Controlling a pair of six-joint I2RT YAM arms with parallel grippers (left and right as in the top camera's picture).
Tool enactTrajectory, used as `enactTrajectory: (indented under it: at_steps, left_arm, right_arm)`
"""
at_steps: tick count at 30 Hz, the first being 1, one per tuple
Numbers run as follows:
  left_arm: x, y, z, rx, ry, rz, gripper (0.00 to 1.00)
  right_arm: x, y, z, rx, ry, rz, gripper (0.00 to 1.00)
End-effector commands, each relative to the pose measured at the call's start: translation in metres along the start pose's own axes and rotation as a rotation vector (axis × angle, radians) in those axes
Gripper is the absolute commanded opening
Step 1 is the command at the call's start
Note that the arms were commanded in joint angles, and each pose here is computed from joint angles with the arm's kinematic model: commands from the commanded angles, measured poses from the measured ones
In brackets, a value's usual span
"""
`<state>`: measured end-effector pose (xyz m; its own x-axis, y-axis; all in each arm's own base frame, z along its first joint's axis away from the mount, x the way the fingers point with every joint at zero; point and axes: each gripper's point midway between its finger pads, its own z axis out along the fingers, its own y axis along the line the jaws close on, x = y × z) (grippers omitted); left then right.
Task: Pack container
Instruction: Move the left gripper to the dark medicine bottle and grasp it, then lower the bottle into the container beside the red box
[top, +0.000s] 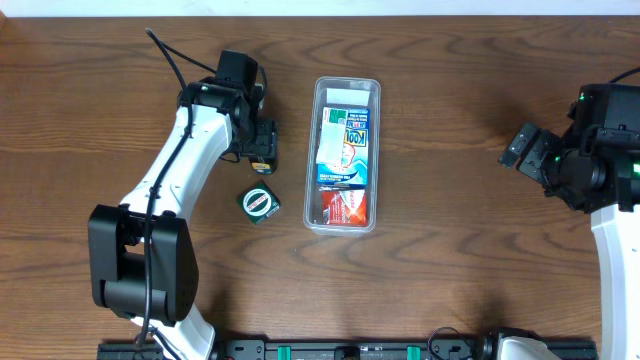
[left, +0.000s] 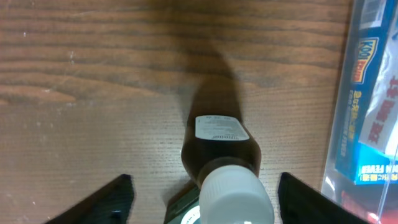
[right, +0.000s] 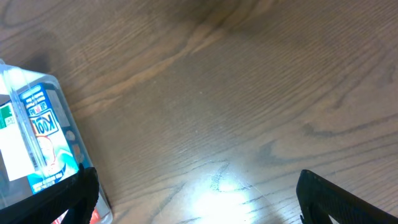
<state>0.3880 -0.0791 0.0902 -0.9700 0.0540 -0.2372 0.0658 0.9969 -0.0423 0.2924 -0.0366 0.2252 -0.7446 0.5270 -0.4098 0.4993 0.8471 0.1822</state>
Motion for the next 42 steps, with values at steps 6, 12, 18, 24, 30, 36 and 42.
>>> enactTrajectory:
  at_steps: [6,12,18,24,30,36,42]
  left_arm:
    - [0.001,-0.004,0.003,0.013,0.003,0.026,0.51]
    - [0.003,-0.013,0.007,0.036,0.017,0.039,0.52]
    - [0.004,-0.012,0.007,0.035,0.020,0.039,0.36]
    - [0.010,-0.011,0.006,0.031,0.043,0.039,0.32]
    - [0.008,-0.012,-0.013,0.033,0.025,0.039,0.27]
    - [0.000,-0.015,-0.066,0.041,-0.049,0.046,0.20]
    - [0.004,-0.039,-0.119,0.077,-0.151,0.109,0.19]
  right_arm:
    - [-0.003,-0.003,-0.002,0.004,-0.011,-0.001,0.99]
    - [-0.003,-0.003,-0.002,0.004,-0.011,-0.001,0.99]
    - [-0.003,-0.003,-0.002,0.004,-0.011,-0.001,0.99]
    - [-0.003,-0.003,-0.002,0.004,-0.011,-0.001,0.99]
    - [-0.003,-0.003,-0.002,0.004,-0.011,-0.001,0.99]
    - [-0.003,-0.003,-0.002,0.004,-0.011,-0.001,0.99]
    - [-0.003,-0.003,-0.002,0.004,-0.011,-0.001,0.99]
